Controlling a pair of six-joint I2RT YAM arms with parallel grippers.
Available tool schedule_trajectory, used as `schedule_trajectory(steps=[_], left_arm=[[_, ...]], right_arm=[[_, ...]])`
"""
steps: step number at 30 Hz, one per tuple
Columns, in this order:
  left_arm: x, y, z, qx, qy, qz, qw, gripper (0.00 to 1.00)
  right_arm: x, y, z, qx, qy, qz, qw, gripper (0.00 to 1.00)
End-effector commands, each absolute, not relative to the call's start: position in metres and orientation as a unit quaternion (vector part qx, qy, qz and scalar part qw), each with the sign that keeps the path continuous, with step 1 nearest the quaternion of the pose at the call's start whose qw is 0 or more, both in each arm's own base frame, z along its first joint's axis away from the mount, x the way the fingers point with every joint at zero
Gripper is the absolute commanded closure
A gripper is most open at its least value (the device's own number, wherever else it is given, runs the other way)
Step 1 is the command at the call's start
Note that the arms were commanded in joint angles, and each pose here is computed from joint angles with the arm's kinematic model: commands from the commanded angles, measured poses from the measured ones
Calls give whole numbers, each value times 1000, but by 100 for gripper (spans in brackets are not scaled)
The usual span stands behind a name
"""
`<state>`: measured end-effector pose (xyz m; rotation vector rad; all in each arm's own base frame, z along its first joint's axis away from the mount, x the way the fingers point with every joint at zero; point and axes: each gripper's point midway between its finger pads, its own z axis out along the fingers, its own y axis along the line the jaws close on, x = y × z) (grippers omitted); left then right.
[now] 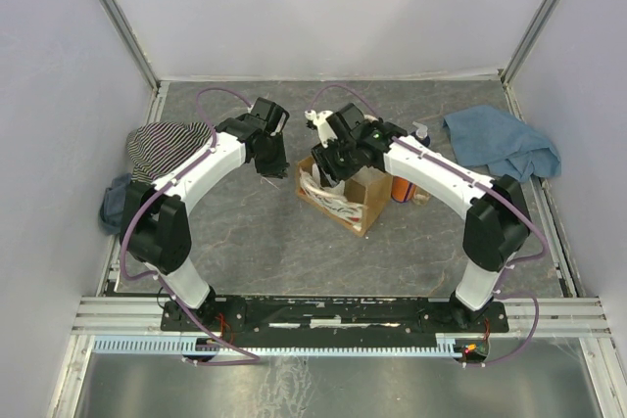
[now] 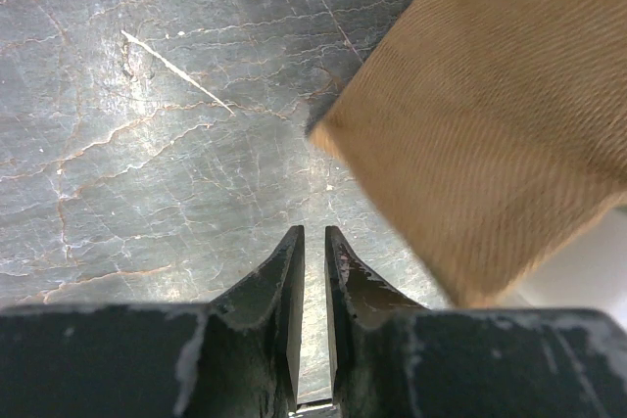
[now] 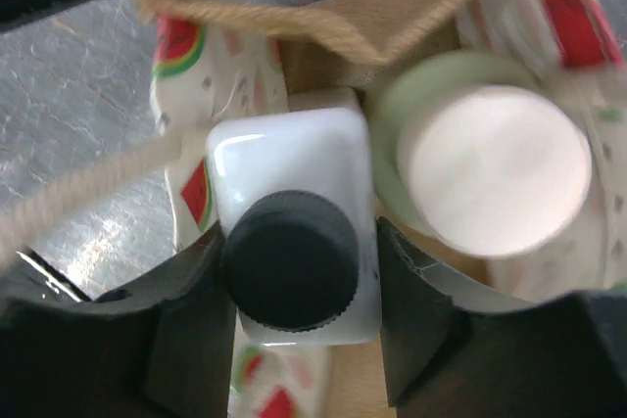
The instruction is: Take the personal care products out of the canvas bag
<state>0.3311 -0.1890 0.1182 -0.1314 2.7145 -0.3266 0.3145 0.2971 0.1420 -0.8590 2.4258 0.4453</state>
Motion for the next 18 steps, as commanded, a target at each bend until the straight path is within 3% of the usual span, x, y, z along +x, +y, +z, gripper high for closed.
schedule_trajectory(steps=[1,6,18], left_arm=[[337,-195,132,-38,967,-132,215,79],[337,-195,131,-38,967,-132,213,79],[337,-196,130,-40,967,-135,212,79]], right_arm=[[326,301,158,-310,890,148,300,59],[325,294,223,-300,869,160,359,69],[328,245,389,-249,819,130,500,70]])
